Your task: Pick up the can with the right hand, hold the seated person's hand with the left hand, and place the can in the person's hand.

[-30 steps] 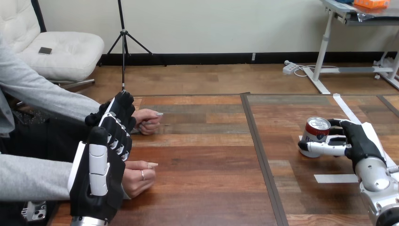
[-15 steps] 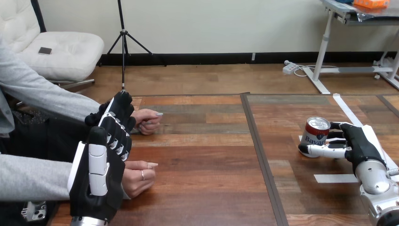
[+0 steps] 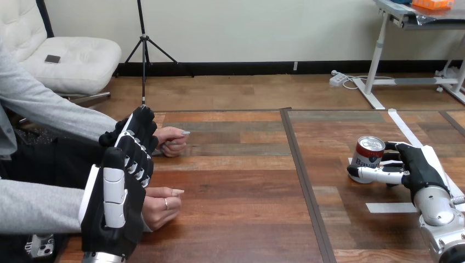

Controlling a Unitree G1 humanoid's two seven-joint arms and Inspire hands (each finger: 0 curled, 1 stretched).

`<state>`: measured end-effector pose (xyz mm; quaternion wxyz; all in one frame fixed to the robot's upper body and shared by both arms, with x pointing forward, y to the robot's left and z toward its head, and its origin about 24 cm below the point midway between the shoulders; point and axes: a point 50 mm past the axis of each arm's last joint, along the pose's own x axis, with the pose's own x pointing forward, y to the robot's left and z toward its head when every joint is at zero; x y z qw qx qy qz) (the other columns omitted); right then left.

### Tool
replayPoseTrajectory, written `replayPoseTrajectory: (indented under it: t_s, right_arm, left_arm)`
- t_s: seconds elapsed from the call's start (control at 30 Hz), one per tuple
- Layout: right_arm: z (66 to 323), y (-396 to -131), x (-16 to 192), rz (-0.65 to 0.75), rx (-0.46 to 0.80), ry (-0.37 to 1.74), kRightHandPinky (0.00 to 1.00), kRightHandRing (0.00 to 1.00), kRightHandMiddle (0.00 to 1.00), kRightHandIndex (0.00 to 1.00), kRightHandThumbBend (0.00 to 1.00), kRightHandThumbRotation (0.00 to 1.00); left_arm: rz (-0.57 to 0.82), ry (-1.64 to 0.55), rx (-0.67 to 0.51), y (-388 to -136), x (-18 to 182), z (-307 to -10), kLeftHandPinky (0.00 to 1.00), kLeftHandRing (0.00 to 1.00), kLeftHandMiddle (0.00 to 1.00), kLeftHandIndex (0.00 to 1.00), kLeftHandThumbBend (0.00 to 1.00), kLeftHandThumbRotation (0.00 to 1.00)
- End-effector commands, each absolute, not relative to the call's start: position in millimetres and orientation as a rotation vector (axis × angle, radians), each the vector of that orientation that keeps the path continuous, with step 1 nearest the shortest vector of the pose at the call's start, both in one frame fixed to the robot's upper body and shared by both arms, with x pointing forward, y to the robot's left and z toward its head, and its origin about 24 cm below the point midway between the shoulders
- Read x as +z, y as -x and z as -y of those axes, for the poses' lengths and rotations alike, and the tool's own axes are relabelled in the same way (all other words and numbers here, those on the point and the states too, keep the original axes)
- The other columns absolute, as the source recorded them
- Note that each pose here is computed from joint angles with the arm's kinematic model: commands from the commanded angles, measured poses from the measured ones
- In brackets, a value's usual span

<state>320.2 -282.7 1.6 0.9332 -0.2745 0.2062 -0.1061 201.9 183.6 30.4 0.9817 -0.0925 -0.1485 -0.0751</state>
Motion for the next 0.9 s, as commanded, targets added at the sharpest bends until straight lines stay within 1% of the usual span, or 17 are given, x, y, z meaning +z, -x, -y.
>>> replayPoseTrajectory:
  t_s: [0.0,0.17,0.2,0.37,0.47,0.5,0.53,0.63,0.67,0.73,0.87]
  right_arm:
    - [271.0,-335.1,15.3,-0.365,-0.193,0.540,0.61,0.81,0.82,0.82,1.00,0.22]
    - [270.4,-335.6,15.5,-0.366,-0.187,0.540,0.59,0.80,0.83,0.83,1.00,0.22]
    - [270.3,-335.7,15.6,-0.367,-0.187,0.542,0.55,0.79,0.82,0.84,1.00,0.23]
    - [269.1,-337.2,16.4,-0.373,-0.183,0.547,0.48,0.75,0.81,0.85,1.00,0.25]
    - [268.2,-338.3,17.1,-0.376,-0.182,0.541,0.40,0.67,0.75,0.86,1.00,0.26]
    - [267.9,-338.6,17.3,-0.377,-0.182,0.540,0.35,0.59,0.67,0.87,1.00,0.27]
    - [267.7,-338.8,17.5,-0.377,-0.181,0.539,0.33,0.55,0.65,0.87,1.00,0.27]
    - [267.1,-339.5,18.1,-0.374,-0.180,0.538,0.29,0.50,0.60,0.88,1.00,0.27]
    - [266.7,-339.9,18.4,-0.372,-0.180,0.539,0.28,0.49,0.59,0.88,1.00,0.26]
    - [266.3,-340.2,18.8,-0.371,-0.179,0.541,0.29,0.51,0.61,0.88,1.00,0.26]
    - [265.1,-341.7,20.3,-0.366,-0.177,0.556,0.29,0.52,0.62,0.89,1.00,0.26]
  left_arm:
    - [0.365,0.179,-0.182,-212.2,45.1,-180.0,1.00,1.00,0.98,0.95,0.76,1.00]
    - [0.373,0.179,-0.181,-212.2,45.2,-180.0,1.00,1.00,0.98,0.95,0.76,1.00]
    - [0.374,0.179,-0.181,-212.1,45.3,-179.9,1.00,1.00,0.98,0.95,0.75,1.00]
    - [0.371,0.176,-0.179,-211.6,45.4,-180.0,1.00,1.00,0.98,0.95,0.75,1.00]
    - [0.370,0.172,-0.178,-211.1,45.7,-180.0,1.00,1.00,0.98,0.95,0.75,1.00]
    - [0.371,0.172,-0.178,-211.0,45.7,-180.0,1.00,1.00,0.98,0.95,0.76,1.00]
    - [0.371,0.171,-0.178,-210.9,45.8,-180.0,1.00,1.00,0.98,0.95,0.76,1.00]
    - [0.372,0.176,-0.179,-210.8,45.7,-179.8,1.00,1.00,0.98,0.95,0.76,1.00]
    - [0.371,0.177,-0.180,-210.7,45.6,-179.8,1.00,1.00,0.98,0.95,0.76,1.00]
    - [0.369,0.178,-0.180,-210.6,45.5,-179.9,1.00,1.00,0.98,0.95,0.76,0.99]
    - [0.366,0.175,-0.181,-210.0,45.4,-180.0,1.00,1.00,0.98,0.95,0.77,0.99]
